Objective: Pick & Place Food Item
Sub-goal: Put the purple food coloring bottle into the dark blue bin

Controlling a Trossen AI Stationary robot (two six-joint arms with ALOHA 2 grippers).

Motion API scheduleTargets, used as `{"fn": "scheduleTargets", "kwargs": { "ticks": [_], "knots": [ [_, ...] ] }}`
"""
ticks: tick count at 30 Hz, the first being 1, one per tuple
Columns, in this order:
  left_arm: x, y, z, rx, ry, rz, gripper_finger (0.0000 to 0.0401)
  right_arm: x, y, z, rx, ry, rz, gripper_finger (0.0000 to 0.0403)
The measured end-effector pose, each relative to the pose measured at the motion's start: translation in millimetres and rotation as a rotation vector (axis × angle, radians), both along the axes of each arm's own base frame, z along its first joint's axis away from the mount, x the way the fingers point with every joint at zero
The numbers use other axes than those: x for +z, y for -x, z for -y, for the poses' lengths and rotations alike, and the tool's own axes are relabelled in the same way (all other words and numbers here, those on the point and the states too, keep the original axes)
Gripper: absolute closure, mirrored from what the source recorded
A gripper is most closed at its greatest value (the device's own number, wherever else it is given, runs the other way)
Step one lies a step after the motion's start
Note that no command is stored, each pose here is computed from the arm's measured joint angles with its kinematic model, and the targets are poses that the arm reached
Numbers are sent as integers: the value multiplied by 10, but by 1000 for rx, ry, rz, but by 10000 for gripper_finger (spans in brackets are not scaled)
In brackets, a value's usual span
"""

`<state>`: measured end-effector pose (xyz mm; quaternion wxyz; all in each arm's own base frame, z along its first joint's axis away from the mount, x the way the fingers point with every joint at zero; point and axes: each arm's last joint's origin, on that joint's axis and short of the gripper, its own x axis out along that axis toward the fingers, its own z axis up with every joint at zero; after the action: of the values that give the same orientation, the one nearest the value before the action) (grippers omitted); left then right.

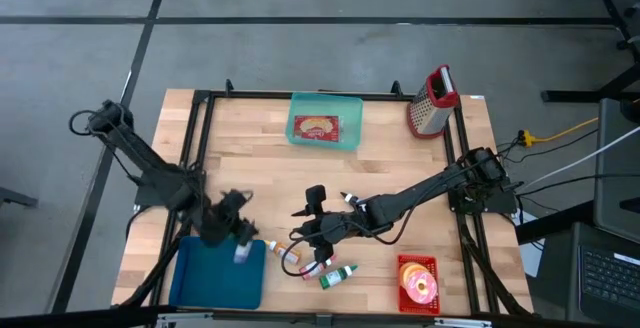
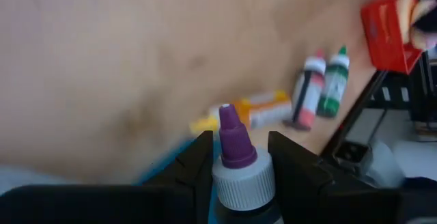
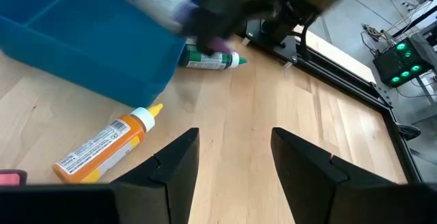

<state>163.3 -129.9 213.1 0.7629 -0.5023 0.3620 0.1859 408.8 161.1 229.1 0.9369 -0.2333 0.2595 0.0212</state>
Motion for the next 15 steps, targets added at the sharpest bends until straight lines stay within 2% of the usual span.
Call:
{"fn": "scheduleTargets", "kwargs": {
  "ticks": [10,15],
  "knots": [
    [-392,-28,638,34,207,-18,288,-1,0,-5,14,-13,-4,217],
    [-536,-53,805,62,190,-83,288,-2,0,-10,27,-20,-7,217]
  ]
}}
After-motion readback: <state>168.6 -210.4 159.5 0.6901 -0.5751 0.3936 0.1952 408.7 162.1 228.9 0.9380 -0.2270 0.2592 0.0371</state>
